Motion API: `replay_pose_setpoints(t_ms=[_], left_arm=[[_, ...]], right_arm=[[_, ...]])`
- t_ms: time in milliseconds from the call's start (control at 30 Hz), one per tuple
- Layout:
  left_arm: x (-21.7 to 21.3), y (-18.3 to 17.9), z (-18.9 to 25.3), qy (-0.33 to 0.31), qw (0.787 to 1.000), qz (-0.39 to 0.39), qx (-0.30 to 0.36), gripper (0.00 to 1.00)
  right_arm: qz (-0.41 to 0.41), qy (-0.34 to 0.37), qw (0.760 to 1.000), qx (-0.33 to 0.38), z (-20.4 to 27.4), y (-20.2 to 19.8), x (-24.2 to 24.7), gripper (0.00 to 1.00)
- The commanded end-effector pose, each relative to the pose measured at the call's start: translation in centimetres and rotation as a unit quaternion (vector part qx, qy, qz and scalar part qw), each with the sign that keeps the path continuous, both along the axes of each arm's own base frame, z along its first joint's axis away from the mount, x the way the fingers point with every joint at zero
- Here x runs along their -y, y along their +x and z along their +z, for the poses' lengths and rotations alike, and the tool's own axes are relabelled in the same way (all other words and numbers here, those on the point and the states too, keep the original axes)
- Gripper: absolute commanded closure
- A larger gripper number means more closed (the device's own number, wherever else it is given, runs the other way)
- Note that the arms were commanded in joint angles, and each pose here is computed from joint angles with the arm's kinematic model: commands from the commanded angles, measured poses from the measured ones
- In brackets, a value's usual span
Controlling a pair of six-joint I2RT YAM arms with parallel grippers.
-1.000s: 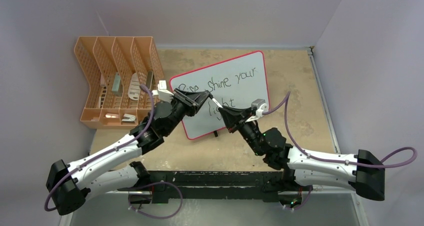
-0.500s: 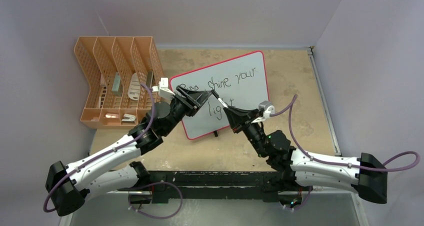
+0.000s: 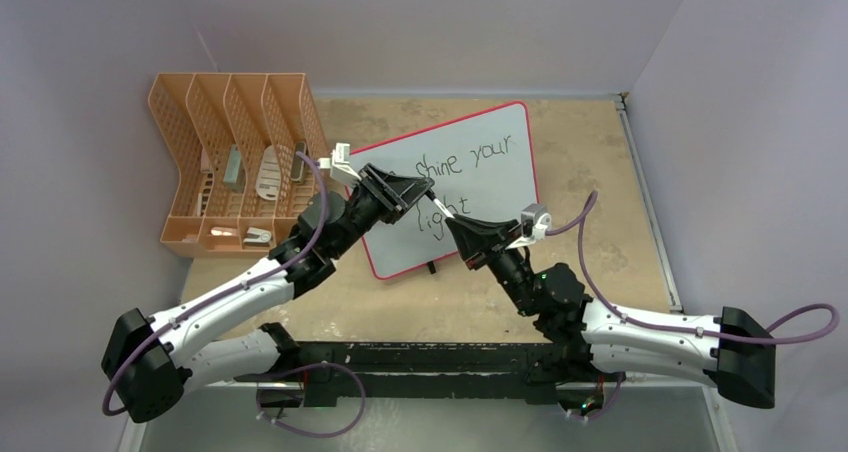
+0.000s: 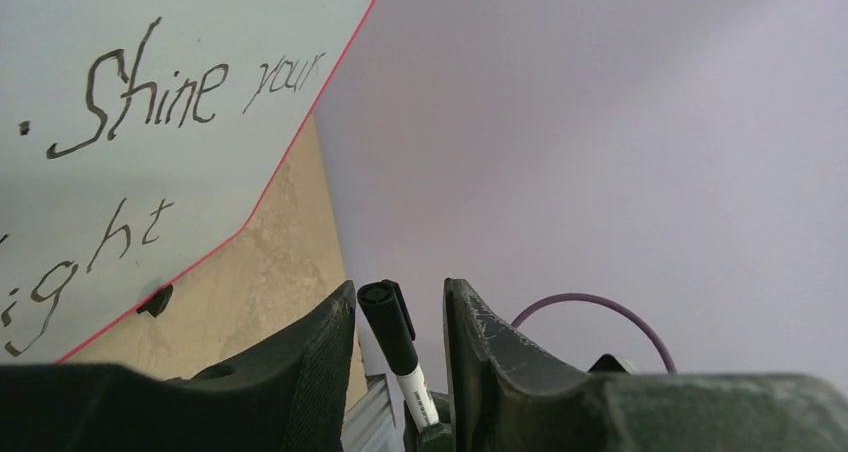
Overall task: Write a sentence on the whiteboard
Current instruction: Insert the whiteboard marker without the cap into the pen cap.
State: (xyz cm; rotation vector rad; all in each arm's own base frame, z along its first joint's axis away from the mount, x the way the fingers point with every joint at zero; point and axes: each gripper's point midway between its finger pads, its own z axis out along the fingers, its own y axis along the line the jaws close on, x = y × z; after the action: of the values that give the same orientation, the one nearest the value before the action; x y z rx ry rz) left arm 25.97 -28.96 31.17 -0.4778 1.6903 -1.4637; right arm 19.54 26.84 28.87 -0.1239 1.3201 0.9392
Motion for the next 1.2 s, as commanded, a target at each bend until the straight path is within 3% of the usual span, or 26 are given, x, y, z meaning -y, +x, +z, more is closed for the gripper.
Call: replay_pose_setpoints(t_ms=[0,200,600,1167], left_arm=[[0.5,-0.4,4.3,-0.048,0.998,-0.023,0.044,0.7],[0.7,-0.6,3.5,-0.066,0.997,-0.032,0.026,1.0],[2.1,-2.3,2.0,-0.116,0.989,-0.086,-0.019,1.0],[5.7,-5.9,1.9,-0.078,0.989,-0.127,0.012,1.0]], right_arm=[[0.009,0.046,0.999,0.019,2.3,-0.5,0.5,1.0],[0.013,0.05,0.998,0.023,2.4,-0.6,0.5,1.0],[-0.009,0.07,0.997,0.035,3.2,-0.1,1.0,1.0],[-0.052,0.053,0.995,0.071,5.0,1.0,1.2,1.0]])
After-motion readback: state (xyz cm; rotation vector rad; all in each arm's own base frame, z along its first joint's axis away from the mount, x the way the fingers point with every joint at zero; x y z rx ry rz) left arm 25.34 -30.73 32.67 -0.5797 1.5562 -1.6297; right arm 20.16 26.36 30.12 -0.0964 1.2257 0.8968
